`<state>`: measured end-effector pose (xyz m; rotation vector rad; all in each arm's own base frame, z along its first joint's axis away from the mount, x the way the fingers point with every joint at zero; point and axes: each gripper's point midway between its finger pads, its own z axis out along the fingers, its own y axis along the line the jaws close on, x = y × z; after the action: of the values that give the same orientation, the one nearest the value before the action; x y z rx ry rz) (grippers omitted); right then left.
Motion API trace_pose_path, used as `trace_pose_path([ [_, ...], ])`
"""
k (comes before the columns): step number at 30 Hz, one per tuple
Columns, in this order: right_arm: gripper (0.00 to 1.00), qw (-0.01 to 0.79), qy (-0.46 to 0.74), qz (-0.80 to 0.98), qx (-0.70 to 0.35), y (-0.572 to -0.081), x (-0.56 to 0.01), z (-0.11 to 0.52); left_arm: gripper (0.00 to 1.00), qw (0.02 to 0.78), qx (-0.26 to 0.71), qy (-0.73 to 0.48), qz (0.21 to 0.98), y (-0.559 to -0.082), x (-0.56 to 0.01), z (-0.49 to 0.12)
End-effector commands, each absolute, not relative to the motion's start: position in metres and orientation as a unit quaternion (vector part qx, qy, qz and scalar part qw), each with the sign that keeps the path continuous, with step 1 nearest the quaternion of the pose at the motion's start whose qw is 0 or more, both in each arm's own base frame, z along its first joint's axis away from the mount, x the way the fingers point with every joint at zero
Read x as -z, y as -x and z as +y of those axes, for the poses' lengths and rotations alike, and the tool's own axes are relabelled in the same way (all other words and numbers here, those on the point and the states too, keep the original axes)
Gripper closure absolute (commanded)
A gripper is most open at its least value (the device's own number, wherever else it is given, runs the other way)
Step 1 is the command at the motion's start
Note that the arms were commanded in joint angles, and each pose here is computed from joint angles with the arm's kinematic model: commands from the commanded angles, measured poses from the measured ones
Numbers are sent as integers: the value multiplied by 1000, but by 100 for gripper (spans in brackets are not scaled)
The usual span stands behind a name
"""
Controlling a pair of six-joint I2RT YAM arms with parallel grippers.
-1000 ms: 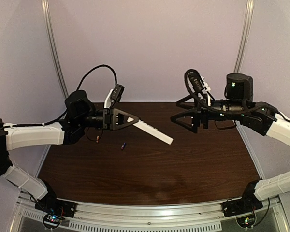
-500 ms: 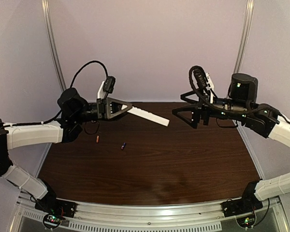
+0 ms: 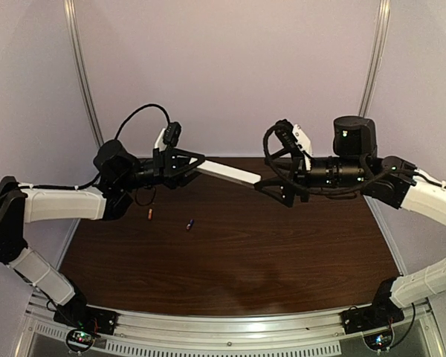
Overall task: Load the batteries into the remote control
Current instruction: Pass from the left arm to the right
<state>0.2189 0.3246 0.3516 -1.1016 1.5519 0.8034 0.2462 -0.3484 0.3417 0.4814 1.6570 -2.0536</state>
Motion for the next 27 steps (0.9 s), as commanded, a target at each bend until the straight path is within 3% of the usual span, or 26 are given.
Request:
trace_pose_path([
  [1, 16, 506, 488, 630, -330, -209, -349, 336, 100, 221, 766, -153, 584, -248, -349, -345],
  [5, 24, 504, 497, 626, -328, -206, -347, 343, 100, 205, 778, -142, 577, -248, -346, -344],
  [9, 42, 498, 507, 625, -325, -206, -348, 352, 100, 196, 790, -134, 565, -247, -346, -343],
  [22, 85, 490, 499, 633, -332, -211, -353, 365, 99, 182, 813, -126, 538, -241, -342, -337],
  [24, 90, 487, 497, 635, -335, -210, -354, 364, 84, 183, 813, -126, 538, -241, -340, -337],
  [27, 95, 479, 496, 638, -343, -207, -355, 363, 48, 194, 816, -128, 529, -242, -340, -332],
])
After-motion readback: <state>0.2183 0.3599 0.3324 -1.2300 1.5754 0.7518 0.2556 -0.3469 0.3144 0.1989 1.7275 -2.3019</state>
